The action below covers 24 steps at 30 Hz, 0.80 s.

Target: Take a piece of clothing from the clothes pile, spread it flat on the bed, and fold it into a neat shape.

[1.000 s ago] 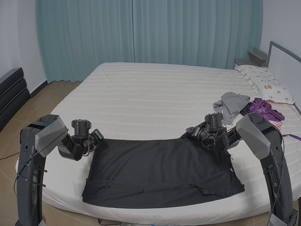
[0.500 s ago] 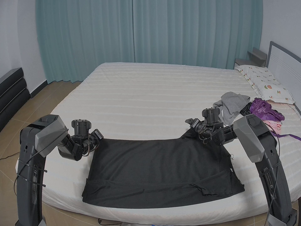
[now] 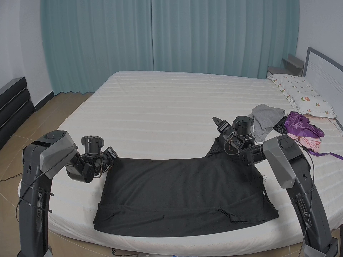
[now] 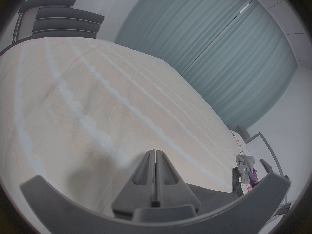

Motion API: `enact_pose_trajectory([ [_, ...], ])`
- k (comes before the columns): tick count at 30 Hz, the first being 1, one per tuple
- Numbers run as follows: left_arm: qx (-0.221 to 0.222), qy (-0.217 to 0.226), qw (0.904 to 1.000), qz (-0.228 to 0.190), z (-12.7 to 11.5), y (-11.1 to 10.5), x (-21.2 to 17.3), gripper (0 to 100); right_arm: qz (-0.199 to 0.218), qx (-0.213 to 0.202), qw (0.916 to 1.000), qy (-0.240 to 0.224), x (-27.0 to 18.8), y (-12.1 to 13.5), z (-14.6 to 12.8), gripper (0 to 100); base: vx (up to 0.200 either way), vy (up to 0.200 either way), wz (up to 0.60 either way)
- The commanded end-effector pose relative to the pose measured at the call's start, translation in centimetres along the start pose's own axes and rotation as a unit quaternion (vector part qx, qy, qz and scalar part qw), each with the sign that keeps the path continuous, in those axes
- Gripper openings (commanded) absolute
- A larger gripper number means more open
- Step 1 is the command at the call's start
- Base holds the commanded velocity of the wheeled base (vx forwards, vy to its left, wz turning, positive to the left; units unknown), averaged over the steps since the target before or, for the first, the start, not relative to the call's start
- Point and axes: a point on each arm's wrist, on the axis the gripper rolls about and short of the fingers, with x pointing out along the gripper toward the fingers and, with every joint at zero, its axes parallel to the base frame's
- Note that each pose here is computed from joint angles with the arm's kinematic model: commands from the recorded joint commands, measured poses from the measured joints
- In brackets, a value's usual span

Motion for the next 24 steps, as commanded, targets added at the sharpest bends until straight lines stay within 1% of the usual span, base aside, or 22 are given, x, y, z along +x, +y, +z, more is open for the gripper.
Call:
enact_pose_trajectory([
  [1,0.0,-0.001,1.0,0.0,0.0,0.0,-0.1,0,-0.039,-0.017,0.999,0.015,0.1,-1.5,0.0,100,0.0,0.0,0.0],
  [2,0.0,-0.001,1.0,0.0,0.0,0.0,-0.1,0,-0.039,-0.017,0.999,0.015,0.1,-1.5,0.0,100,0.0,0.0,0.0],
  [3,-0.001,-0.001,1.0,0.001,0.1,0.0,-0.1,0,-0.064,-0.032,0.9971,0.028,-0.2,-1.4,1.4,100,0.0,0.0,0.0],
  [5,-0.001,-0.001,1.0,0.001,0.1,0.0,-0.1,0,-0.082,-0.052,0.9947,0.034,-0.4,-2.2,2.2,100,0.0,0.0,0.0],
  [6,0.0,0.002,1.0,0.001,0.0,0.0,-0.1,0,-0.086,-0.06,0.994,0.03,-0.6,-2.5,3.0,100,0.0,0.0,0.0],
  [8,0.0,0.002,1.0,0.001,0.1,-0.1,-0.1,0,-0.101,-0.066,0.9922,0.031,-0.9,-3.5,3.9,100,0.0,0.0,0.0],
  [9,0.0,0.002,1.0,0.001,0.1,-0.1,-0.1,0,-0.101,-0.066,0.9922,0.031,-0.9,-3.5,3.9,100,0.0,0.0,0.0],
  [11,0.0,0.001,1.0,0.0,0.1,-0.1,-0.1,0,-0.112,-0.066,0.9907,0.04,-1.3,-4.3,4.3,100,0.0,0.0,0.0],
  [12,-0.001,0.001,1.0,0.0,0.1,-0.1,-0.1,0,-0.121,-0.07,0.9887,0.053,-1.8,-5.3,4.4,100,0.0,0.0,0.0],
  [13,-0.001,0.001,1.0,0.0,0.1,-0.1,-0.1,0,-0.121,-0.07,0.9887,0.053,-1.8,-5.3,4.4,100,0.0,0.0,0.0],
  [14,-0.001,0.001,1.0,0.0,0.1,-0.1,-0.1,0,-0.122,-0.078,0.9863,0.078,-2.4,-6.1,4.3,100,0.0,0.0,0.0],
  [15,-0.001,0.001,1.0,0.0,0.1,-0.1,-0.1,0,-0.122,-0.078,0.9863,0.078,-2.4,-6.1,4.3,100,0.0,0.0,0.0],
  [16,-0.001,0.001,1.0,0.0,0.1,-0.1,-0.1,0,-0.119,-0.083,0.984,0.103,-3.2,-6.8,4.4,100,0.0,0.0,0.0],
  [18,-0.001,0.001,1.0,0.0,0.1,-0.1,-0.1,0,-0.111,-0.081,0.9825,0.126,-3.8,-7.0,4.3,100,0.0,0.0,0.0],
  [20,-0.001,0.001,1.0,-0.001,0.1,-0.1,-0.1,0,-0.108,-0.077,0.9819,0.135,-4.1,-7.4,4.4,100,0.0,0.0,0.0],
  [24,-0.001,0.001,1.0,0.0,0.0,-0.1,-0.1,0,-0.109,-0.085,0.9812,0.134,-4.1,-7.8,4.5,100,0.0,0.0,0.0],
])
